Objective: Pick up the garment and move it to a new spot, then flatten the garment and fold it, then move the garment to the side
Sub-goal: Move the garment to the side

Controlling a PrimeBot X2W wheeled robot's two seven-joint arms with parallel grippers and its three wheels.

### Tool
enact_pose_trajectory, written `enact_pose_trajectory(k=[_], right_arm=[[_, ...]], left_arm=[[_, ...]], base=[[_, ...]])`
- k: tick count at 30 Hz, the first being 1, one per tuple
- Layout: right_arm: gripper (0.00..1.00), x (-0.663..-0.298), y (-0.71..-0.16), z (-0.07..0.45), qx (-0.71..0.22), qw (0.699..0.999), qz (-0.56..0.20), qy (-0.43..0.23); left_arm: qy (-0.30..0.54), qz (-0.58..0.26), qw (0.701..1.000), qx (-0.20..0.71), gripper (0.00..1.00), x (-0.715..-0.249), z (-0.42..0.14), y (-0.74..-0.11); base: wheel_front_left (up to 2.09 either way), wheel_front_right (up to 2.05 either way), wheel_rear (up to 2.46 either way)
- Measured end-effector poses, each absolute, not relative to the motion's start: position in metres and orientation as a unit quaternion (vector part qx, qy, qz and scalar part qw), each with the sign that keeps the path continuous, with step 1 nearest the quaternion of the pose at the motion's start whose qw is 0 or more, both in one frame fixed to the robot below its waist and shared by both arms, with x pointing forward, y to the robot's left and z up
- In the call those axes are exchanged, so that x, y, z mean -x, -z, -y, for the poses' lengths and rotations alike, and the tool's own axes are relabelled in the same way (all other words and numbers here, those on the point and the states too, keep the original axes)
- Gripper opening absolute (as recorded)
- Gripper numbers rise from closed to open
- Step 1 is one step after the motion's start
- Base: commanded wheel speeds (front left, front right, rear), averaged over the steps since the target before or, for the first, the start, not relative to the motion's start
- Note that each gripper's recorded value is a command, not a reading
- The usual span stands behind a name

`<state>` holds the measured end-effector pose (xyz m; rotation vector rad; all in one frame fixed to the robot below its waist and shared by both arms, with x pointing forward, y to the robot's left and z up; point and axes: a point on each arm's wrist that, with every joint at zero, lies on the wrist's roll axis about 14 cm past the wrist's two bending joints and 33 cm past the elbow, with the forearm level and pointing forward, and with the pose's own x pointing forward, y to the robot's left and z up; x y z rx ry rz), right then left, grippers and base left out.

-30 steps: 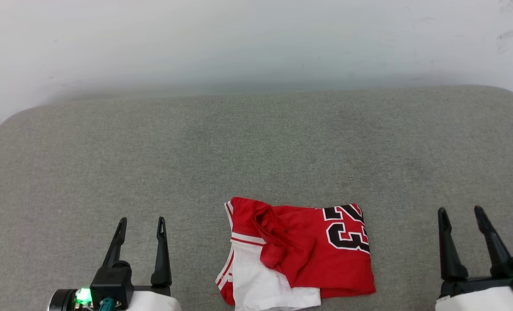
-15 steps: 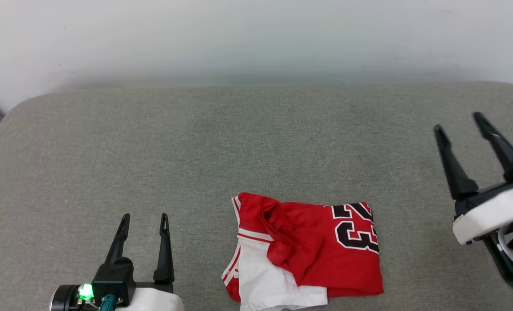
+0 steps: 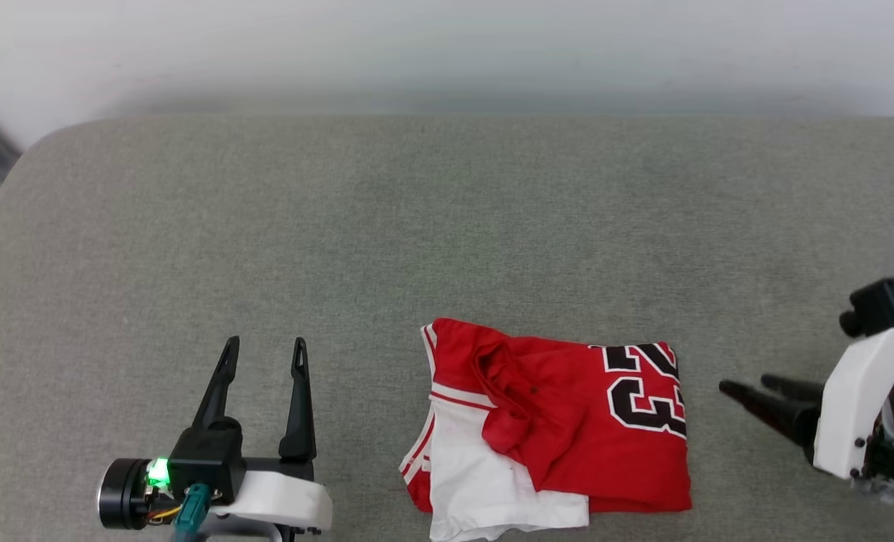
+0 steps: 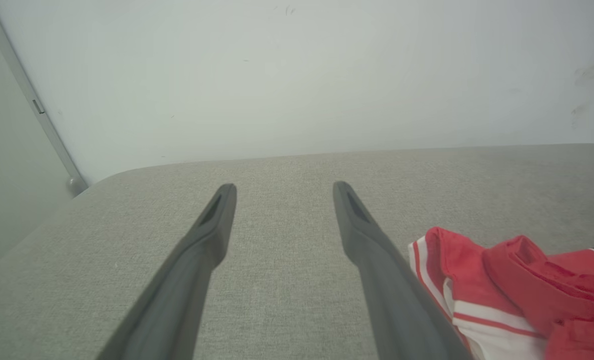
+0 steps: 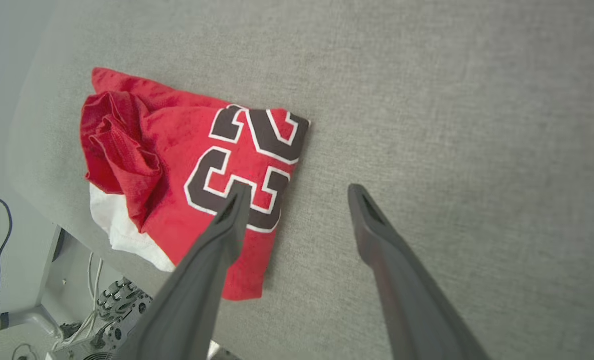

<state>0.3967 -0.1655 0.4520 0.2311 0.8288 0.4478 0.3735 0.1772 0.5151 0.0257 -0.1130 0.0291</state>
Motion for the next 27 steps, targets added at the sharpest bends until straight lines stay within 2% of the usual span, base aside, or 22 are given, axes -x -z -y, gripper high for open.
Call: enact_pose_trajectory(k=[3,12,20,21,22,23,24,27], right_arm=[[1.00,-0.387,-0.429,0.156,-0.135,0.860,-0.439,-0.224],[1.00,-0.383,-0.382,0.109,-0.179,0.813,-0.492,-0.253],[1.00,-0.385,-0.356,0.086,-0.147,0.795,-0.517,-0.279],[0.68,-0.386,-0.354,0.086,-0.145,0.797,-0.516,-0.280],[0.68,-0.386,-0.353,0.085,-0.139,0.798,-0.514,-0.281],[0.07,-0.387,-0.353,0.085,-0.135,0.801,-0.510,-0.282],[0.00,-0.388,-0.353,0.086,-0.133,0.804,-0.506,-0.281],[0.00,-0.388,-0.358,0.081,-0.125,0.812,-0.492,-0.289]], left_arm=[[-0.019,0.055,0.998,-0.012,1.00,-0.378,-0.180,-0.514],[-0.028,0.044,0.999,-0.016,1.00,-0.390,-0.187,-0.506],[-0.037,0.035,0.999,-0.017,1.00,-0.394,-0.193,-0.500],[-0.039,0.035,0.998,-0.016,1.00,-0.394,-0.194,-0.500],[-0.041,0.036,0.998,-0.016,1.00,-0.394,-0.195,-0.501],[-0.041,0.037,0.998,-0.015,1.00,-0.393,-0.195,-0.502],[-0.041,0.037,0.998,-0.015,1.00,-0.392,-0.195,-0.502],[-0.046,0.043,0.998,-0.015,1.00,-0.389,-0.197,-0.506]], base=[[0.00,0.00,0.00],[0.00,0.00,0.00],[0.00,0.00,0.00],[0.00,0.00,0.00],[0.00,0.00,0.00],[0.00,0.00,0.00],[0.00,0.00,0.00],[0.00,0.00,0.00]])
